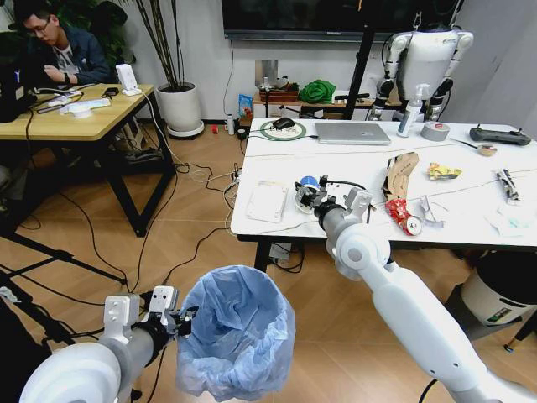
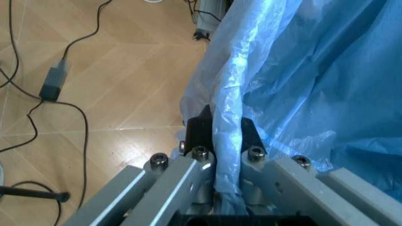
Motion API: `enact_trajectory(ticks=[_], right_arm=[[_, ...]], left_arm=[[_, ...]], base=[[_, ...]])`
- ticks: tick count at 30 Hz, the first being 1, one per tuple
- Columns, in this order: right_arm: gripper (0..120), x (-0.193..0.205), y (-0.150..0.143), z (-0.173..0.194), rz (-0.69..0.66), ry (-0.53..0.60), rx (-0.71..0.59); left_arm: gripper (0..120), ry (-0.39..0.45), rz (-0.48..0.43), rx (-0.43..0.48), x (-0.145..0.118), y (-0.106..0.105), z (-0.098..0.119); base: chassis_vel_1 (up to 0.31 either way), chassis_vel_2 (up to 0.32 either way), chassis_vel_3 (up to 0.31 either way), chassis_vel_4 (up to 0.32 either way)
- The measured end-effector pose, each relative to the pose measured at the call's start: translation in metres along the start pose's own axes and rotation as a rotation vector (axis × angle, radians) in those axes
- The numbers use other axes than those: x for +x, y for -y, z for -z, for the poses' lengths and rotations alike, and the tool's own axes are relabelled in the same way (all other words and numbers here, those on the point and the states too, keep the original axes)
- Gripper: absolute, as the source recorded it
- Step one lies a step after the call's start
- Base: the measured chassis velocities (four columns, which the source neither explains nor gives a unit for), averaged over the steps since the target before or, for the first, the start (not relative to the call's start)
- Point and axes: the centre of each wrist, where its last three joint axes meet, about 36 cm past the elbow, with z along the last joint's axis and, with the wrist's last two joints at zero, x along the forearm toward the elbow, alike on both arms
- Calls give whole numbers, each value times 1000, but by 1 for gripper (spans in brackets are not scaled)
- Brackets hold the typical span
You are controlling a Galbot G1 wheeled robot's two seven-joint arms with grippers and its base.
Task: Pick up the trash bin and place the trash from the table into it.
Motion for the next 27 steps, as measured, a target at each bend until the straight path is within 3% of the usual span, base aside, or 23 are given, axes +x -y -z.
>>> enact_trajectory(ticks=[2,4,14,27], right_arm=[[11,0,0,0,1,-1,2],[0,0,1,0,1,-2,9],[0,15,9,10,12,18,22],[0,133,12,12,438,34,68]], left_arm=[[0,1,0,0,0,0,0],[0,4,1,1,0,0,1],[0,13,6,4,1,-2,3],[0,16,-3,20,1,-1,3]], base=[[0,0,0,0],[0,0,0,0],[0,0,0,0],[0,0,0,0]])
